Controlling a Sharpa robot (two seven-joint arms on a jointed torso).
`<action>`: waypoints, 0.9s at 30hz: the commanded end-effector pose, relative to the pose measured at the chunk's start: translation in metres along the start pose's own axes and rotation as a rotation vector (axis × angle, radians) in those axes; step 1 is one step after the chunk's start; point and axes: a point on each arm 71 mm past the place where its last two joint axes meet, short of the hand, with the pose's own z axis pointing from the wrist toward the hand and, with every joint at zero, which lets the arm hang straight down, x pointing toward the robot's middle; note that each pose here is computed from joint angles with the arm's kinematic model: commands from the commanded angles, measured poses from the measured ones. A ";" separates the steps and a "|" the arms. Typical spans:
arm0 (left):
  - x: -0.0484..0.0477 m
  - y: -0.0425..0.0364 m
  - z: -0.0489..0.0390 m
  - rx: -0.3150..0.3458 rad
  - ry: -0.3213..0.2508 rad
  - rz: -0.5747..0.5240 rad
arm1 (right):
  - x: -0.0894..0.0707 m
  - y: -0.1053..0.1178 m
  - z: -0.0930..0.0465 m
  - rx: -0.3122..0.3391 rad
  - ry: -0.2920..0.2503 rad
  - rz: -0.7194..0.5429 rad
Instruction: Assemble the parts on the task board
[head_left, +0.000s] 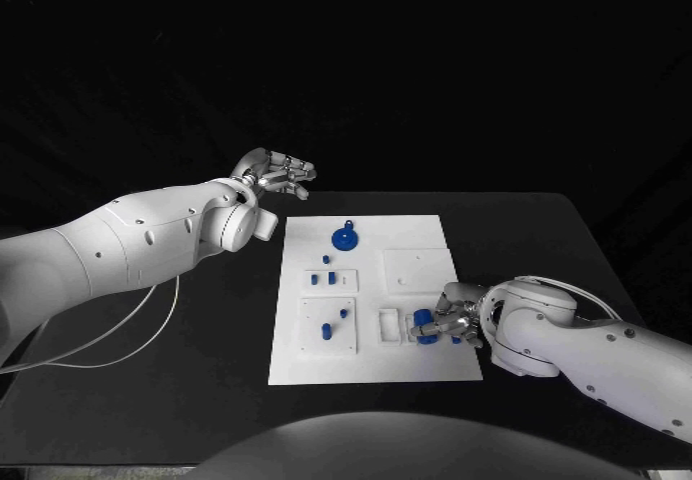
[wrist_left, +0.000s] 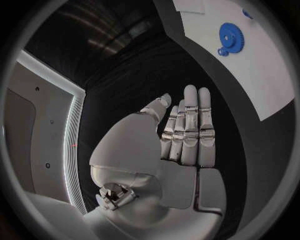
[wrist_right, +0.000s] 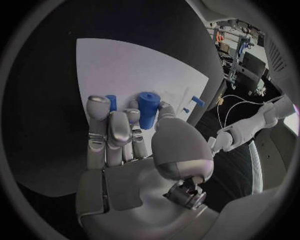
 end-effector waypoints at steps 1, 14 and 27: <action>0.0019 -0.0002 -0.0001 0.002 0.015 -0.009 | 0.004 -0.008 0.001 0.063 0.011 0.030; 0.0014 0.0001 0.0001 0.003 0.020 -0.010 | -0.019 0.001 -0.013 0.009 -0.017 0.112; 0.0024 0.0000 0.0001 0.001 0.024 -0.011 | -0.025 0.016 -0.017 -0.028 0.009 0.147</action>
